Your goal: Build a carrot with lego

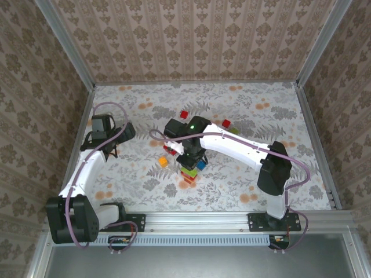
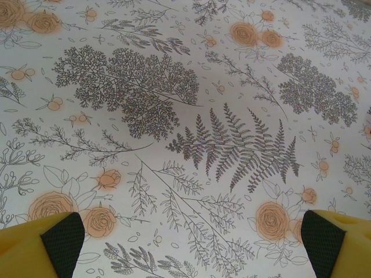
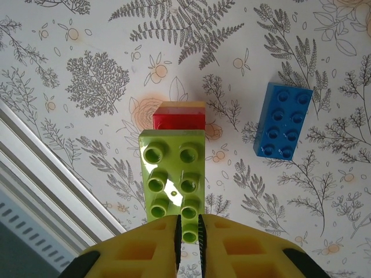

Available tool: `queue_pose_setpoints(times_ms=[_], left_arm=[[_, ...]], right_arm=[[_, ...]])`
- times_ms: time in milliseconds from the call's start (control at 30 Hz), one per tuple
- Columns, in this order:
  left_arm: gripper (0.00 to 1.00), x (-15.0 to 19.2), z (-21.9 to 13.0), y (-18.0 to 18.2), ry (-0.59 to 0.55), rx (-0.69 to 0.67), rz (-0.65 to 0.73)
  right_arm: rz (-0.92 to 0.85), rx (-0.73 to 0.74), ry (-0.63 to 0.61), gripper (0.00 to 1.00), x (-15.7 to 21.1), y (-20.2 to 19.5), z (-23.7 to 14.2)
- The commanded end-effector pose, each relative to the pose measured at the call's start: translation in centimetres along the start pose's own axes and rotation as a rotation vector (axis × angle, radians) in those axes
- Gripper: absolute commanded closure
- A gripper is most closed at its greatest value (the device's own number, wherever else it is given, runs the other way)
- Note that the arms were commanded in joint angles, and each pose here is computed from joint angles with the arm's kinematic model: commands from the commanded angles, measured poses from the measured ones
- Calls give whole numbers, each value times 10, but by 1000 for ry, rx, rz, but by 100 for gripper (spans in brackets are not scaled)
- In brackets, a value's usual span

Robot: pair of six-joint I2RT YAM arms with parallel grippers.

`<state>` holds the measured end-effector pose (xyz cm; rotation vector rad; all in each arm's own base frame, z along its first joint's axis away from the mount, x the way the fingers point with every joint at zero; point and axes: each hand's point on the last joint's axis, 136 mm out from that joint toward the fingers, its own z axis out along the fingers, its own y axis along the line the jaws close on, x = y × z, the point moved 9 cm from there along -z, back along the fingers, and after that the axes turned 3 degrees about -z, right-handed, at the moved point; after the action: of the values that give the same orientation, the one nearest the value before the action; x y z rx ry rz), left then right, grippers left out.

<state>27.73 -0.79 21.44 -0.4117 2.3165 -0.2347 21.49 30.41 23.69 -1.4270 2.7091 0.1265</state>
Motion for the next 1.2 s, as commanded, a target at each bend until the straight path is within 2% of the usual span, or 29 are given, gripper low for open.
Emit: queue_pose_setpoints(times_ms=[0,1167], left_arm=[[0,-8,-3,-6,-10,13,18],[0,-8,-2,-6,-10,13,19]], right_arm=[[-7,-27,35,81,0,2,12],[-24,-20,112,81,0,8,38]])
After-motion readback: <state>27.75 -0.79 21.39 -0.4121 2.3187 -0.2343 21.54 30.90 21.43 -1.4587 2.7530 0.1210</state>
